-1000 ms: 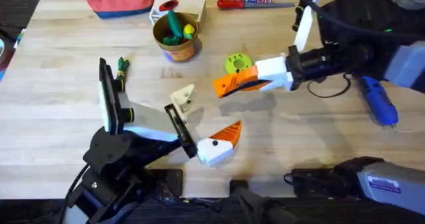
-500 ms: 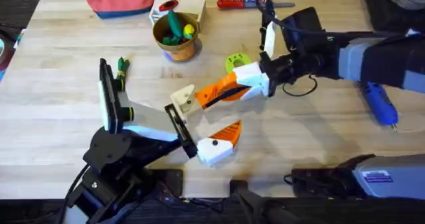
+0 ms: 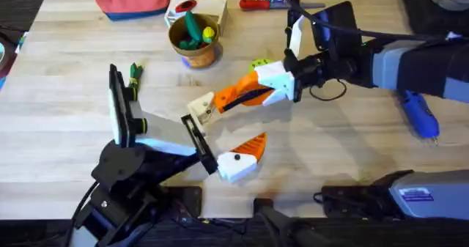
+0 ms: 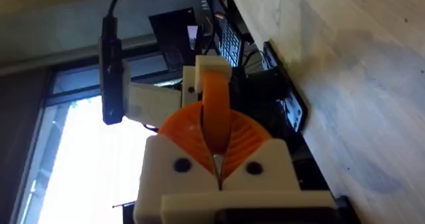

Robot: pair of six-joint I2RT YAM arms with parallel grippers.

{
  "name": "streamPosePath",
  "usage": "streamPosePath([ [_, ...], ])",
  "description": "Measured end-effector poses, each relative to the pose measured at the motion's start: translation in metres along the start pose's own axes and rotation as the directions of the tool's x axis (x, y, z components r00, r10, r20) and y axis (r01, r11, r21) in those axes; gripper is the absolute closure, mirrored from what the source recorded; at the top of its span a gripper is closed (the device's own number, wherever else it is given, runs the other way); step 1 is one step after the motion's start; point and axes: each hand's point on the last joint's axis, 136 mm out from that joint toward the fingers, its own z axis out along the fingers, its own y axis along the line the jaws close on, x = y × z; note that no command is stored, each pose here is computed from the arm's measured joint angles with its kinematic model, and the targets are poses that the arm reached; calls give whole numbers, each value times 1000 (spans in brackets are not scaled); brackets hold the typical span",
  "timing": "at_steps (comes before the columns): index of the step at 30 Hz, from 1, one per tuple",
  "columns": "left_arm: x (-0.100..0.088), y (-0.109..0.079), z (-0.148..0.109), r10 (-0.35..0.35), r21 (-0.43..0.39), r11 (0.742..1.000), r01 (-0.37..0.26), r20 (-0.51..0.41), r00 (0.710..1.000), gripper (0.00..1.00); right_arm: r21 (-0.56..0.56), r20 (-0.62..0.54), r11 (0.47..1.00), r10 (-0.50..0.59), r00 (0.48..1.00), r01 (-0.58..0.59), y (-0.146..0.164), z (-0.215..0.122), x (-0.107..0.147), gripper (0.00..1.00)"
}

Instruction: Pick up the gripper from the table and insert it into the empty holder that is missing its gripper. Then pick up a screw, insert it into the mounting hole, and use the screwdriver to tighten it. Finally, clean up the table by picking up the vegetable and placing it into the bucket.

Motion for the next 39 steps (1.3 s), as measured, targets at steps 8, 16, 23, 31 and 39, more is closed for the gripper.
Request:
streamPosePath([
  [8,1,5,0,-6,-26,1000,6,-3,1000,15,48,1,999,25,1000,-25,-2,18,0,998],
  [16,1,9,0,-9,-44,999,9,1,1000,13,73,23,996,41,999,-42,-3,25,-3,998],
  [23,-1,13,-1,-5,-68,998,6,10,1000,15,68,32,998,2,999,-4,3,37,-9,998],
  [31,1,16,-1,-38,-84,996,38,5,999,15,54,-2,995,82,997,-82,-9,53,-14,998],
  [39,1,17,-1,-37,-87,996,37,6,999,13,45,-3,996,79,997,-78,-7,54,-15,998],
])
